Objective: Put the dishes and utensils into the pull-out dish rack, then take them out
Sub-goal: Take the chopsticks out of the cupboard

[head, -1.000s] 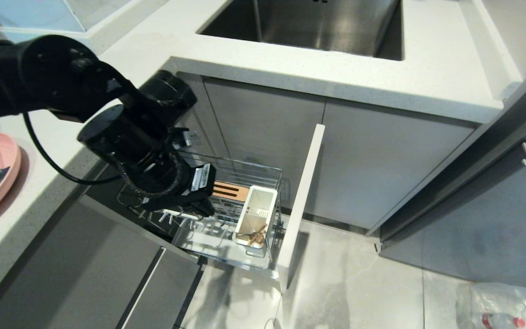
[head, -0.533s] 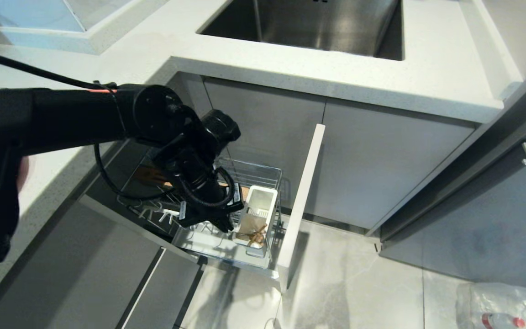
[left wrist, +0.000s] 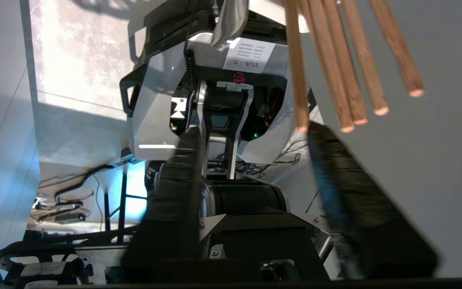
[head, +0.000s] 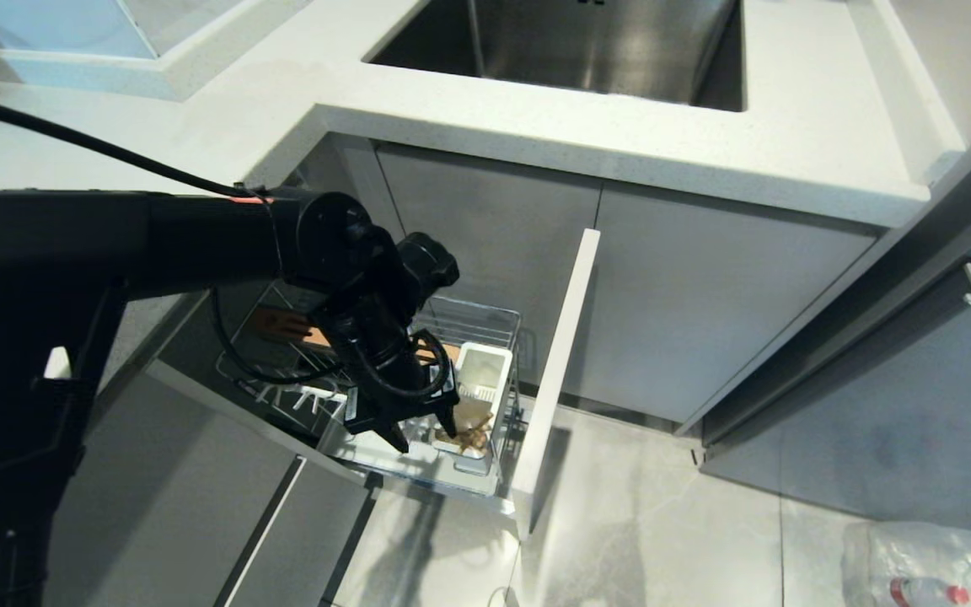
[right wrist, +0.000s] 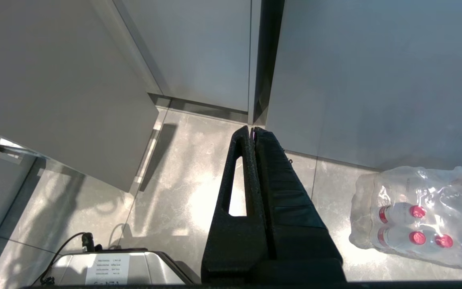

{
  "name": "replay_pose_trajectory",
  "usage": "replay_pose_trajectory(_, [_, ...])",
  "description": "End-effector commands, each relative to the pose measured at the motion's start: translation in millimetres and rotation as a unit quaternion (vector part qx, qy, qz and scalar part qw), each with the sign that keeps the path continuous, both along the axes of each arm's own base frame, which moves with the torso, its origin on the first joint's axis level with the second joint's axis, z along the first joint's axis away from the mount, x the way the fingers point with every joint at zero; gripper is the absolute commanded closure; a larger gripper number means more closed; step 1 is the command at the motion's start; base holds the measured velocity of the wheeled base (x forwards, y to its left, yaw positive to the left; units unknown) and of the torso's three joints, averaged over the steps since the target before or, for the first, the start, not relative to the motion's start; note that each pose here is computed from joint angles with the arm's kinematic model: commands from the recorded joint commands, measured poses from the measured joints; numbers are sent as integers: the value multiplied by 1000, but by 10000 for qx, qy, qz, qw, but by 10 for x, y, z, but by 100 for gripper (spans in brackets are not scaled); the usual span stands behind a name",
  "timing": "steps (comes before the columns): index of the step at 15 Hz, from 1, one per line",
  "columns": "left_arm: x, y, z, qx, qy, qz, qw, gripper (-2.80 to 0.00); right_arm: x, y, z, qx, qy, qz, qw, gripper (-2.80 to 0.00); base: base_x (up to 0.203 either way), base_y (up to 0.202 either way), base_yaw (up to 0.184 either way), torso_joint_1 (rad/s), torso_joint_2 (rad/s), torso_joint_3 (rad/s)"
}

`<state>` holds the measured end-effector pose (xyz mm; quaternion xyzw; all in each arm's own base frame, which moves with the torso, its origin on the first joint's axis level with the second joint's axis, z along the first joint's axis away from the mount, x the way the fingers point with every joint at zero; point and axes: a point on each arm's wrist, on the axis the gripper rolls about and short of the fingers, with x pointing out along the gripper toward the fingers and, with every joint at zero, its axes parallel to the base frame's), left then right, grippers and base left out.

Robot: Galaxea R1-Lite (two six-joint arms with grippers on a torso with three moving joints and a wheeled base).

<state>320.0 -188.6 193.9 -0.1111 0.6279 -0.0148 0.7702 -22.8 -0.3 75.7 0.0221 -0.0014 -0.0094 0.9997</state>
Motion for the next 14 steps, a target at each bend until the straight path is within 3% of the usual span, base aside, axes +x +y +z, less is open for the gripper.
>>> replay_pose_trajectory(1, [20,-18,-62,47,99,19,9999,-280,0,0,1,1,-3,0,10000,0,0,0,0,0,0,0])
replay_pose_trajectory(4, [68,-55,-165,75,227,40,9997,-280,0,0,1,1,-4,3,10000,0,0,0,0,0,0,0])
replay_pose_trajectory(7, [63,-120,-173,-363,482,16,9982,-280,0,0,0,1,1,-5,10000,0,0,0,0,0,0,0])
replay_pose_trajectory(14, [49,-227,-274,-297,619,68,9976,-280,0,0,-1,1,4,3,10000,0,0,0,0,0,0,0])
